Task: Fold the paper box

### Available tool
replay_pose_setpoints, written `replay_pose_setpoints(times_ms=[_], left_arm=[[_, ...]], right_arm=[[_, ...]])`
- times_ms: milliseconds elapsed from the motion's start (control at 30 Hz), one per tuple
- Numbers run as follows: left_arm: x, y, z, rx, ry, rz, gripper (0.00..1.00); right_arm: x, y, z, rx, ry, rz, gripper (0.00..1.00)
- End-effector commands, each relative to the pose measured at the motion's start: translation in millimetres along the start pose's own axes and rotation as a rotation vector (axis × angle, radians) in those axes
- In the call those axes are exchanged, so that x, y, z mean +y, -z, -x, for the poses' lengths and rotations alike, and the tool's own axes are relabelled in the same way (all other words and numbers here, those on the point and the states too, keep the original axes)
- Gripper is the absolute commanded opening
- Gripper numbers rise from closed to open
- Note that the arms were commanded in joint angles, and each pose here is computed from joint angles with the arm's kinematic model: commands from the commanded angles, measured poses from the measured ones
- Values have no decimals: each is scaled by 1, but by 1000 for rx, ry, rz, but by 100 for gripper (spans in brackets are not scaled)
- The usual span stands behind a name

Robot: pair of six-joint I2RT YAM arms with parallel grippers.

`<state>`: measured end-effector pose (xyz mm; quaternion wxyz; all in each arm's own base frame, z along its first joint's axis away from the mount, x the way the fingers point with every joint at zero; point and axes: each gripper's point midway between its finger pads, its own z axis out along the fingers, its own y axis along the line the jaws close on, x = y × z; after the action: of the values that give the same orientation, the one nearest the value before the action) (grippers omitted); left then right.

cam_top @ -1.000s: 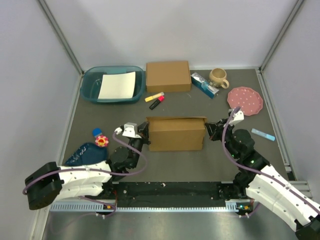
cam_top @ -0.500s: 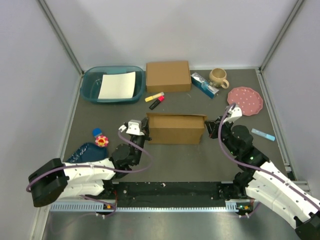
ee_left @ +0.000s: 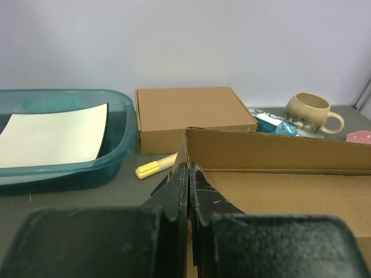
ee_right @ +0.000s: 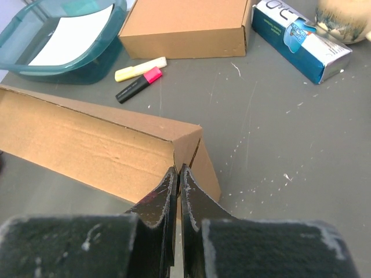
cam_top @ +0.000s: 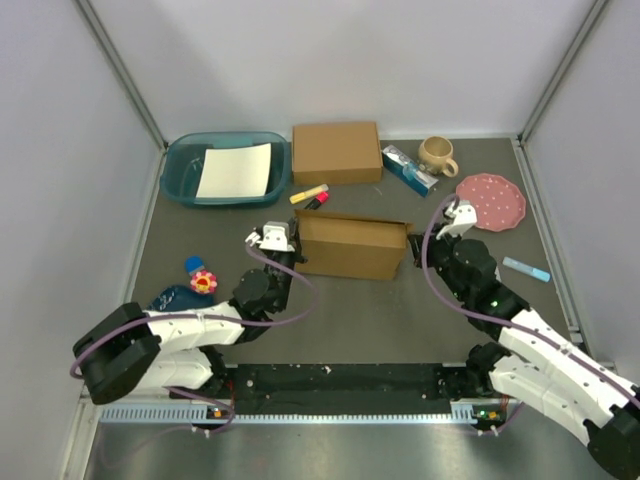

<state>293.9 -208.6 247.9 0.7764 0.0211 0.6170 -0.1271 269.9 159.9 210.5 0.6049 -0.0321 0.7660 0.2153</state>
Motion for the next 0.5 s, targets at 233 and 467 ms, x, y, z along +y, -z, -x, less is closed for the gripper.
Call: replay_pose_setpoints(times_ms=[233, 467], left_arm=[[-8, 13, -29, 49, 100, -61, 0], [-1, 17, -27, 45, 83, -48, 0]], right_arm=[[22, -2, -16, 33, -25, 114, 0], [20, 15, 9, -17, -42, 95, 44]])
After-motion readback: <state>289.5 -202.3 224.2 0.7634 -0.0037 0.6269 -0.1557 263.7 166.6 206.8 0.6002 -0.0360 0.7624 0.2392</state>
